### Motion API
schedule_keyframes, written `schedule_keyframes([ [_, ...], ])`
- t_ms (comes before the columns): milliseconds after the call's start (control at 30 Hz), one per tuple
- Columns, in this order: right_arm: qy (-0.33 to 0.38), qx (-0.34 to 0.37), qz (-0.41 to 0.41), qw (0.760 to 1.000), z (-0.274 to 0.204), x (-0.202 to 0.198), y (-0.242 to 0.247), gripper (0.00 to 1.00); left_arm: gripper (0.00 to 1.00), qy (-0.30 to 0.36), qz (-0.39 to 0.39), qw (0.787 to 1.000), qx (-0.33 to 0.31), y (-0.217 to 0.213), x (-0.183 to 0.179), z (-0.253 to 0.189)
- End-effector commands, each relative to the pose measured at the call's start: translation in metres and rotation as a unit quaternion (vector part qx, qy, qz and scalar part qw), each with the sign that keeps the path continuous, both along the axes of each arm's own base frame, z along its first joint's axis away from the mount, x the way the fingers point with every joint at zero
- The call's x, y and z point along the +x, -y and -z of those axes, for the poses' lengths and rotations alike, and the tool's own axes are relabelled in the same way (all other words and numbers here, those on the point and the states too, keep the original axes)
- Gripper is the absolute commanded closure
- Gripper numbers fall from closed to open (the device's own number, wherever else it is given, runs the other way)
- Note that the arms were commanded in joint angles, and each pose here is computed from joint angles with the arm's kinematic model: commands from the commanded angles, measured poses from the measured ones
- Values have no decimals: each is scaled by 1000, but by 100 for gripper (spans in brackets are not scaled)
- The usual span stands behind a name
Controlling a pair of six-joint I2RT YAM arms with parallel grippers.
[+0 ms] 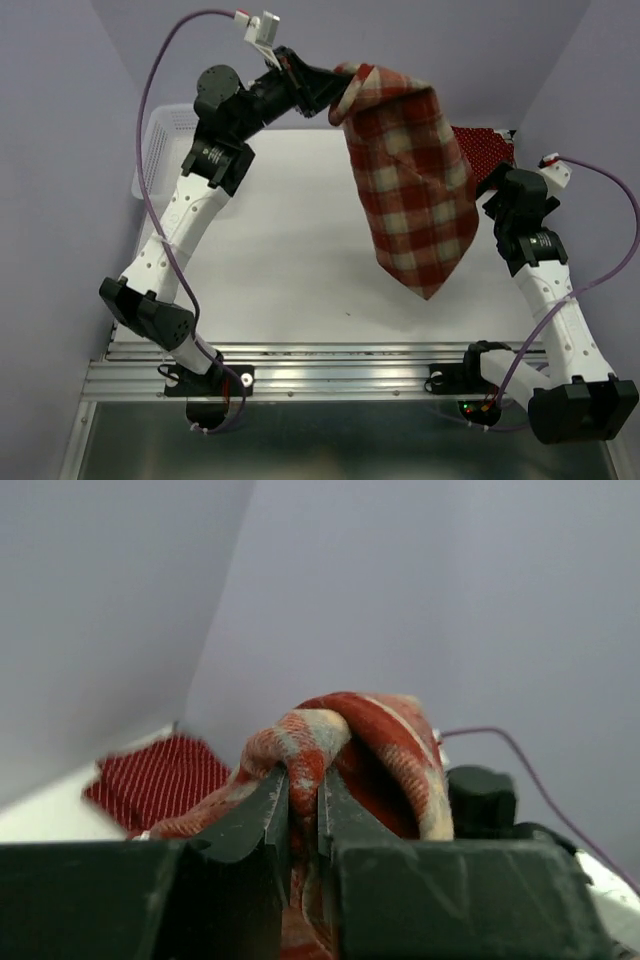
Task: Fold and stack the skirts
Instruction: Move the skirt to the center of the board, then flatten the skirt out
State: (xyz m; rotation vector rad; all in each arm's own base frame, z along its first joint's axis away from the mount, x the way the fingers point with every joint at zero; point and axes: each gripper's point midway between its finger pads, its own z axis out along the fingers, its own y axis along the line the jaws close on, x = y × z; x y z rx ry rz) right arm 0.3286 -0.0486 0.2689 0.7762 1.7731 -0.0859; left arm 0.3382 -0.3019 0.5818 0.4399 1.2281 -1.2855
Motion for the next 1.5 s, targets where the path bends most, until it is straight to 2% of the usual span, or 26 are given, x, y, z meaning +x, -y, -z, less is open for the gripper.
schedule_keyframes([
  [0,9,-3,11,1000,-15,2,4,0,100,-38,-133,990,-28,-42,17,27],
  [33,0,-2,6,1000,-10,5,2,0,96,-107,-171,979,-1,-45,41,95],
  [100,-10,1,-6,1000,-7,8,-2,0,84,-177,-238,955,8,-68,66,155],
  [133,-15,6,-24,1000,-5,11,-8,0,81,-226,-263,938,31,-75,77,204],
  [167,-27,9,-34,999,2,15,-12,0,70,-253,-289,922,44,-85,86,231],
  [200,-35,13,-47,998,6,18,-17,0,18,-296,-302,903,80,-91,97,274],
  [233,-47,15,-78,996,11,21,-26,0,1,-318,-310,890,105,-95,102,299],
  [267,-58,18,-93,994,17,25,-30,0,1,-379,-316,856,158,-99,103,349],
  [333,-67,32,-139,988,23,28,-47,0,1,-392,-327,837,196,-107,110,359],
  [600,-64,75,-279,955,41,38,-98,0,1,-364,-376,823,221,-133,97,353],
  [700,-58,74,-297,950,44,53,-107,0,1,-353,-382,812,264,-138,104,364],
  [767,-75,66,-305,947,56,67,-111,0,1,-349,-394,797,297,-143,113,372],
  [800,-79,59,-307,947,58,74,-110,0,1,-363,-393,777,332,-146,117,397],
  [833,-73,38,-312,946,50,86,-113,0,1,-354,-403,774,335,-149,128,388],
  [867,-97,34,-317,943,66,97,-117,0,1,-375,-407,752,358,-157,133,411],
  [900,-104,25,-314,944,70,105,-115,0,1,-382,-410,747,358,-160,138,416],
  [967,-94,6,-313,945,61,127,-117,0,1,-382,-405,755,345,-159,152,413],
  [1033,-115,-10,-309,944,79,148,-117,0,1,-380,-406,760,336,-161,166,417],
  [1067,-99,-18,-310,945,64,164,-118,0,1,-380,-409,758,336,-162,172,418],
  [1100,-124,-25,-300,945,85,175,-117,0,1,-379,-411,759,335,-159,185,418],
  [1200,-117,-33,-279,952,79,206,-114,0,1,-381,-411,754,342,-155,205,434],
  [1267,-148,-32,-278,949,108,220,-114,0,1,-368,-421,762,327,-156,226,421],
  [1300,-149,-32,-273,950,112,227,-113,0,1,-375,-421,757,331,-157,233,435],
  [1367,-151,-36,-268,951,124,250,-114,0,1,-366,-412,775,311,-156,253,422],
  [1400,-139,-41,-262,954,112,264,-113,0,1,-362,-410,780,304,-155,266,421],
  [1467,-158,-45,-252,954,135,278,-111,0,1,-360,-403,786,301,-154,276,424],
])
